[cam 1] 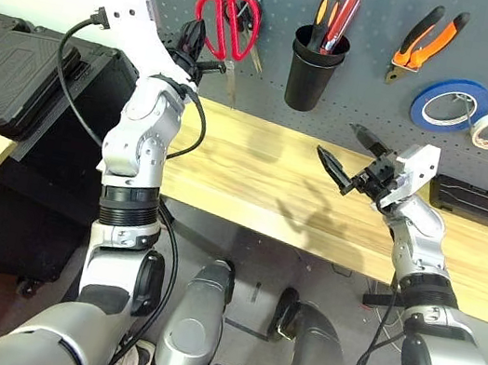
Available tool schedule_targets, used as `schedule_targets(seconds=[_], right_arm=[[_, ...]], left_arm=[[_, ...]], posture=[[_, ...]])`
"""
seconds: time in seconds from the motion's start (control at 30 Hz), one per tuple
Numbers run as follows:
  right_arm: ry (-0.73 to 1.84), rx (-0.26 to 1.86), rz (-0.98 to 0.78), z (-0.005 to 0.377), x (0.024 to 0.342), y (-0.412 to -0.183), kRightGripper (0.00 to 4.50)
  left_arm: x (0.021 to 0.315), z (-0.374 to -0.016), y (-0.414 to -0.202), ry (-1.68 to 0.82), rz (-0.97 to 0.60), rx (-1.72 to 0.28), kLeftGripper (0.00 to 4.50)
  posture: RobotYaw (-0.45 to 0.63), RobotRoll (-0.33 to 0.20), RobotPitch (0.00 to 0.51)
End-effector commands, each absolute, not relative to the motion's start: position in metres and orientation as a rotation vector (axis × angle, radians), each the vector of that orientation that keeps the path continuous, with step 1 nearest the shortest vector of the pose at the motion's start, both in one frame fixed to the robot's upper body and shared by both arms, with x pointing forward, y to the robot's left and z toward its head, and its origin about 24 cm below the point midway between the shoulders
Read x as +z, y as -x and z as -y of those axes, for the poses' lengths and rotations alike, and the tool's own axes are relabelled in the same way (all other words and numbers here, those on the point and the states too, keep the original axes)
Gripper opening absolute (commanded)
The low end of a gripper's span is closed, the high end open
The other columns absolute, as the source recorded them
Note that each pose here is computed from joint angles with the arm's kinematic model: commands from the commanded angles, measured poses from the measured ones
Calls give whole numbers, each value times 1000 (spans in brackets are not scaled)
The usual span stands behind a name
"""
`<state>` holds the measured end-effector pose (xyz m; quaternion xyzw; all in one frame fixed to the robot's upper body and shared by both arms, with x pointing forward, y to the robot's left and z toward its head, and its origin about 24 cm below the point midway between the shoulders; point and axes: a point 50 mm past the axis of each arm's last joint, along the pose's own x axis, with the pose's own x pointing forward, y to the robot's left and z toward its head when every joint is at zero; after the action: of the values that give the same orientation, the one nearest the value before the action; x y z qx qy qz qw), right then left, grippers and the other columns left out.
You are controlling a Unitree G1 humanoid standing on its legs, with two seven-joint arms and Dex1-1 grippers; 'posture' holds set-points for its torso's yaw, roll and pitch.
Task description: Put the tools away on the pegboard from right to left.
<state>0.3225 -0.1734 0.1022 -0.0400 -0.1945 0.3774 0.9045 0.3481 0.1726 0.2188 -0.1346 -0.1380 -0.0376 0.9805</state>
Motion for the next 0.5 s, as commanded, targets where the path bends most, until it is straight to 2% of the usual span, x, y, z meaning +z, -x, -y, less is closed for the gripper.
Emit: schedule_targets(seconds=[0.03, 0.5], right_arm=[[68, 797, 410, 174, 102, -317, 4500], [65, 853, 471, 185, 137, -301, 4500]], left_arm=[[219, -179, -350, 259, 276, -56, 25], [220, -180, -354, 254, 279, -64, 25]], posture=[[333, 0, 210], [309, 0, 212]])
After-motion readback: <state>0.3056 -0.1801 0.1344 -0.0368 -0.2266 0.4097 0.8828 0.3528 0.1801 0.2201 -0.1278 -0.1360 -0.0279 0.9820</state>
